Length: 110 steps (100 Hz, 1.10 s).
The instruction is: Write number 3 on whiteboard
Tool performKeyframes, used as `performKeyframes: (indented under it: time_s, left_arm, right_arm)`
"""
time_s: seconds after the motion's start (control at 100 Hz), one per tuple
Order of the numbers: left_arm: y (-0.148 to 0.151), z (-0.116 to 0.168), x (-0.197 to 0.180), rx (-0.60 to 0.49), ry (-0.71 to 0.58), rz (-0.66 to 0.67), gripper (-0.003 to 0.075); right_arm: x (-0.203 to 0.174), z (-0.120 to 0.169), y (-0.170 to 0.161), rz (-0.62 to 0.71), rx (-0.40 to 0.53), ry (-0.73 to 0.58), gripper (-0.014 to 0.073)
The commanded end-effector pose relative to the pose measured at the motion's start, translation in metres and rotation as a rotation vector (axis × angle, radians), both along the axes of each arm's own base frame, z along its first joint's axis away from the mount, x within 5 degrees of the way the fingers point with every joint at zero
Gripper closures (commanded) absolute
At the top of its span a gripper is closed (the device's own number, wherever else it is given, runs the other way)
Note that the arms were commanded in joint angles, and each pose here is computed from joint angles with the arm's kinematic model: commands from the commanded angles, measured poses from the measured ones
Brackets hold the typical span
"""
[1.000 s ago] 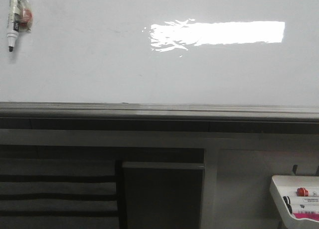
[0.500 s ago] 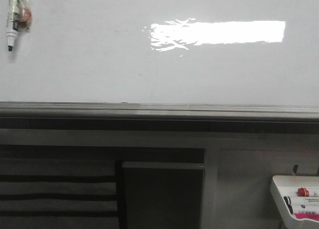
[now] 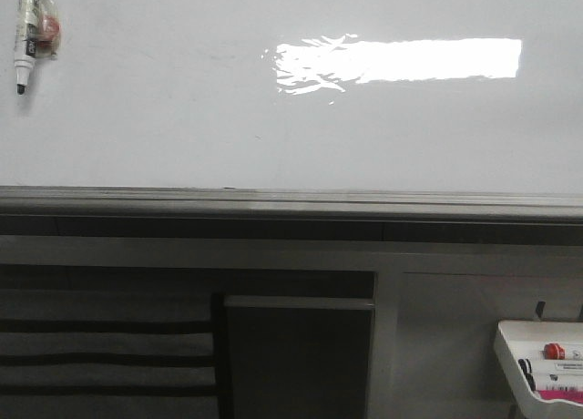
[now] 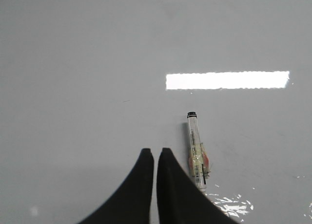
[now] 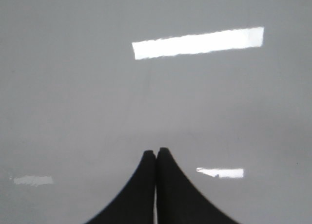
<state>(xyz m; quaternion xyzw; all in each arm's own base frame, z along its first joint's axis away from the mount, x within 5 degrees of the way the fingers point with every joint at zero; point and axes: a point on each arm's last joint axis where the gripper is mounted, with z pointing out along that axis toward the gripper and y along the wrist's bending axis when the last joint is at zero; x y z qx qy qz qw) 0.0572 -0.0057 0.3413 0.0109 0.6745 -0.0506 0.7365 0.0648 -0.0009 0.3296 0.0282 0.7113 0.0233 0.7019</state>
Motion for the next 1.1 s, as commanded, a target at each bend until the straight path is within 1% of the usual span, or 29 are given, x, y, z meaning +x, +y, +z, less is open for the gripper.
performKeyframes:
  time_s: [0.0, 0.51, 0.57, 0.61, 0.62, 0.64, 0.68, 0.69, 0.7, 0.71, 0.75, 0.77, 0.78, 0.81, 0.83, 0.84, 0.88, 0.91, 1.09]
  left_arm:
    - [0.0, 0.016, 0.0039, -0.015, -0.073, -0.001, 0.0739]
    - [0.0, 0.016, 0.0047, -0.013, -0.072, 0.0, 0.0738]
    - [0.0, 0.016, 0.0047, -0.013, -0.072, 0.0, 0.072]
    - [0.0001, 0.016, 0.0047, -0.011, -0.072, 0.001, 0.0668]
    - [0.0001, 0.016, 0.0047, -0.011, -0.072, 0.001, 0.0643]
    - [0.0001, 0.016, 0.0047, -0.011, -0.072, 0.001, 0.0615]
    - [0.0001, 0.016, 0.0047, -0.007, -0.072, 0.002, 0.051]
    - [0.0001, 0.016, 0.0047, -0.007, -0.072, 0.002, 0.0469]
    - [0.0001, 0.016, 0.0047, -0.005, -0.072, 0.002, 0.0449]
    - [0.0001, 0.016, 0.0047, -0.005, -0.072, 0.002, 0.0428]
    - [0.0001, 0.016, 0.0047, -0.005, -0.072, 0.002, 0.029]
    - [0.0001, 0.016, 0.0047, -0.005, -0.072, 0.002, 0.024]
    - [0.0001, 0.016, 0.0047, -0.005, -0.072, 0.002, 0.024]
    - [0.0001, 0.016, 0.0047, -0.007, -0.072, 0.002, 0.0176]
    - [0.0001, 0.016, 0.0047, -0.007, -0.072, 0.002, 0.0151]
    - [0.0001, 0.016, 0.0047, -0.007, -0.072, 0.002, 0.0143]
    - [0.0001, 0.016, 0.0047, -0.007, -0.072, 0.002, 0.012]
    - [0.0001, 0.016, 0.0047, -0.007, -0.072, 0.002, 0.0119]
    - [0.0001, 0.0162, 0.0047, -0.007, -0.074, 0.002, 0.0123]
  right_arm:
    - [0.004, 0.0179, 0.0003, 0.003, -0.024, -0.084, 0.0671]
    - [0.0044, 0.018, 0.0004, 0.003, -0.024, -0.084, 0.0671]
    - [0.0044, 0.0183, 0.0004, 0.004, -0.017, -0.087, 0.0659]
    - [0.0044, 0.0183, 0.0005, 0.005, -0.003, -0.087, 0.0618]
    - [0.0044, 0.0183, 0.0005, 0.005, 0.002, -0.087, 0.0608]
    - [0.0044, 0.0183, 0.0005, 0.005, 0.005, -0.087, 0.0571]
    - [0.0044, 0.0183, 0.0005, 0.005, 0.005, -0.087, 0.0466]
    - [0.0044, 0.0183, 0.0005, 0.005, 0.005, -0.087, 0.0446]
    - [0.0048, 0.0181, 0.0005, 0.005, 0.005, -0.085, 0.0383]
    - [0.0048, 0.0181, 0.0005, 0.005, 0.005, -0.085, 0.0383]
    - [0.0048, 0.0181, 0.0005, 0.005, 0.005, -0.085, 0.0244]
    - [0.0048, 0.0181, 0.0005, 0.005, 0.005, -0.085, 0.0194]
    - [0.0048, 0.0181, 0.0005, 0.005, 0.005, -0.085, 0.0194]
    - [0.0048, 0.0181, 0.0005, 0.005, 0.005, -0.085, 0.0127]
    - [0.0048, 0.0181, 0.0005, 0.005, 0.005, -0.085, 0.0106]
    - [0.0048, 0.0181, 0.0005, 0.005, 0.005, -0.085, 0.0081]
    - [0.0048, 0.0181, 0.0005, 0.005, 0.005, -0.085, 0.0051]
    - [0.0048, 0.0181, 0.0005, 0.005, 0.005, -0.085, 0.0037]
    - [0.0048, 0.0181, 0.0005, 0.005, 0.005, -0.085, 0.0037]
